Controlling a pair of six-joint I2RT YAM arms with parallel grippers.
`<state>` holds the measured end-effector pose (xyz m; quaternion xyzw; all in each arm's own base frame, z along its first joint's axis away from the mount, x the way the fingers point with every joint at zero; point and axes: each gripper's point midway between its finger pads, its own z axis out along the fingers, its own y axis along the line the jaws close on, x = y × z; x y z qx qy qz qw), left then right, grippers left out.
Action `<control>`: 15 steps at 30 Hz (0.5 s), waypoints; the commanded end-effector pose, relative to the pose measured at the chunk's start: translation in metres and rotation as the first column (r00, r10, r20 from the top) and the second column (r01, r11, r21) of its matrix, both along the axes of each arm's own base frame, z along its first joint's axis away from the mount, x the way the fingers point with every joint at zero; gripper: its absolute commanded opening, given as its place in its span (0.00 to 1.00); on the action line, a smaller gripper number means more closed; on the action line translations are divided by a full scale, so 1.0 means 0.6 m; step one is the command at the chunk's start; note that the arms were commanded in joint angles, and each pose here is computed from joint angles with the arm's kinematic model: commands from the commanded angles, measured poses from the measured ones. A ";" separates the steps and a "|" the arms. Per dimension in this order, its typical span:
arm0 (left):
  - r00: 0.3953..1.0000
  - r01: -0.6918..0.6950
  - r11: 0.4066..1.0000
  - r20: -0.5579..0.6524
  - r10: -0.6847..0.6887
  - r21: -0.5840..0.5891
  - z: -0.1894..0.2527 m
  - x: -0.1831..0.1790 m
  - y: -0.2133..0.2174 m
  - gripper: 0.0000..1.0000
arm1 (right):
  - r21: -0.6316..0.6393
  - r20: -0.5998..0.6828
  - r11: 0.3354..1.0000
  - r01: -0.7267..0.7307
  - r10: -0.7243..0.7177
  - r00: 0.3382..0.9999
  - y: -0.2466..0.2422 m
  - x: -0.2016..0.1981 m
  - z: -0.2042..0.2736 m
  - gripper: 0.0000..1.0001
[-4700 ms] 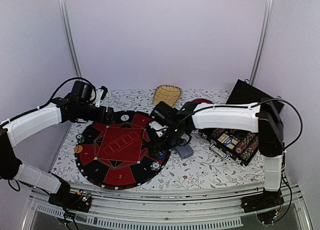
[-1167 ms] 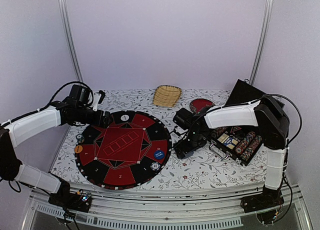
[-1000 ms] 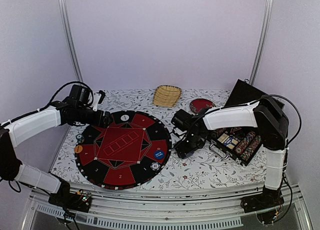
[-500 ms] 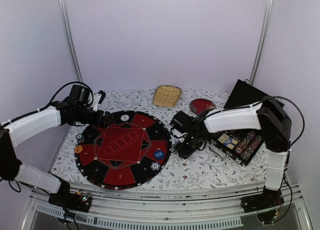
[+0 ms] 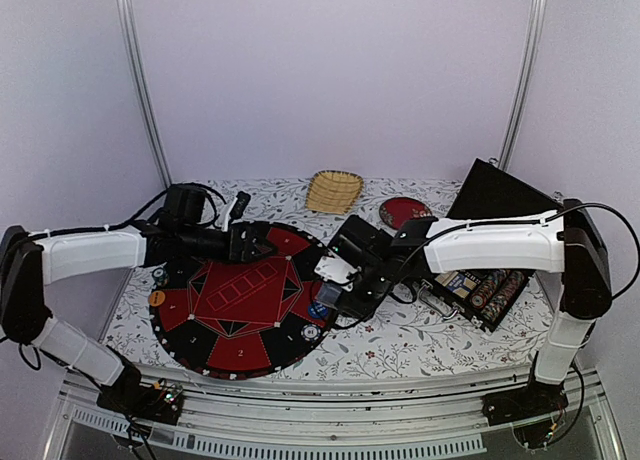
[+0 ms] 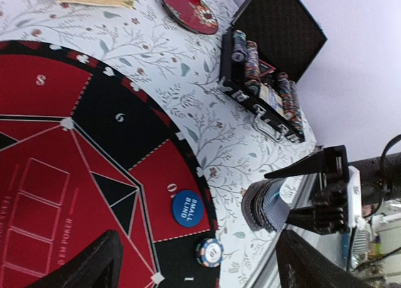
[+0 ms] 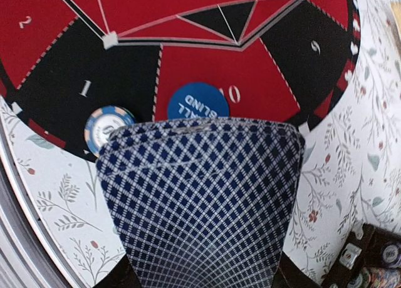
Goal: Distribute texas hold em gaming equipment
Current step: Pick up the poker card from the center of the board, then pass from the right arm to the left
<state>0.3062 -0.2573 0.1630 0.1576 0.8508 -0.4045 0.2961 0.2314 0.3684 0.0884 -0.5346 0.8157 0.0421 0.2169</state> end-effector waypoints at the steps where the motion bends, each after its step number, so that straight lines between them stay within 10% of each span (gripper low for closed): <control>1: 0.991 0.131 0.971 -0.012 -0.136 -0.201 0.036 -0.015 -0.055 0.88 | 0.051 0.099 0.989 -0.139 0.134 0.986 0.043 0.005 0.064 0.51; 15: 0.945 0.296 0.910 -0.049 -0.323 -0.290 -0.005 -0.072 -0.129 0.80 | 0.078 0.152 0.971 -0.225 0.212 0.965 0.084 0.013 0.106 0.50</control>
